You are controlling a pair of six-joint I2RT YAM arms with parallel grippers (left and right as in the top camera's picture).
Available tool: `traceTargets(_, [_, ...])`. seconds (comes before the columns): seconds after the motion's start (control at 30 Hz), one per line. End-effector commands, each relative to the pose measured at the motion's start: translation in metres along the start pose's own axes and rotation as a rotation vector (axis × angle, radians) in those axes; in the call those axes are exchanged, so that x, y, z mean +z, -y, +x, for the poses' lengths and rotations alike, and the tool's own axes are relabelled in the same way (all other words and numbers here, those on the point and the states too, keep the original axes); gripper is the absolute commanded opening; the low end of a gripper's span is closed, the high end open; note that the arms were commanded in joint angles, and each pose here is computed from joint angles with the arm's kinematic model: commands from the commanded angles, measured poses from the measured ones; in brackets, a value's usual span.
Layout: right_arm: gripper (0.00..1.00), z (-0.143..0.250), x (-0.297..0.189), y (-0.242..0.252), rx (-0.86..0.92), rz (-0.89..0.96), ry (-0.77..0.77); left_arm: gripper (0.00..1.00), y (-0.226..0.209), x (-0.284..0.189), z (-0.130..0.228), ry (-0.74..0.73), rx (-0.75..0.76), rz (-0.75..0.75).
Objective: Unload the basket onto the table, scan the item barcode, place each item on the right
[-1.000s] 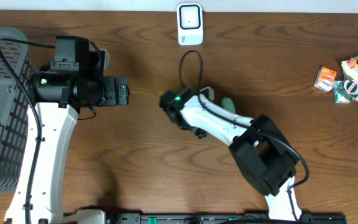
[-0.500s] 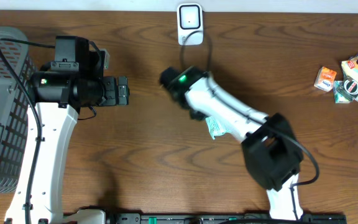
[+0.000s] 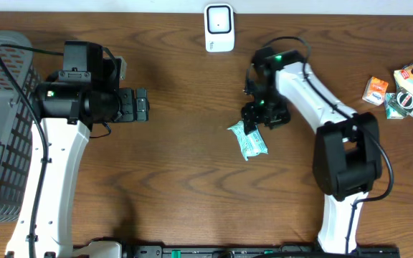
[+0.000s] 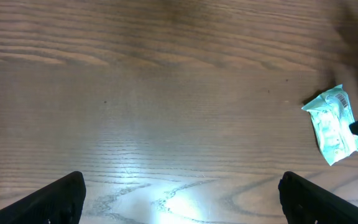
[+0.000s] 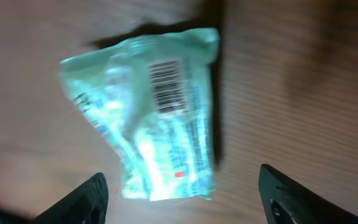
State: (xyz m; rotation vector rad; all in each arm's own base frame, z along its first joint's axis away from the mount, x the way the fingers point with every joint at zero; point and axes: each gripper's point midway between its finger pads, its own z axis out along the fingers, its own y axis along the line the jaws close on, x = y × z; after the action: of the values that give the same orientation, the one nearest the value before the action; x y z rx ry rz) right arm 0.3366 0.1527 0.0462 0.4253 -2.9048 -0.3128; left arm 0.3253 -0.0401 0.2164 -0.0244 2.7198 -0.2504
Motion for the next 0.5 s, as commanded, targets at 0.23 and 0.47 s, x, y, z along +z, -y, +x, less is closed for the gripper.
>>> traceTargets(0.23, [0.39, 0.045, 0.019, -0.011, 0.013, -0.167, -0.167, 0.98, 0.000, 0.002, 0.002, -0.011, 0.003, -0.002])
traceTargets(0.47, [0.14, 0.066, 0.032, -0.002, 0.094, -0.041, -0.251, 0.98, 0.000, 0.002, 0.002, -0.011, 0.003, -0.002])
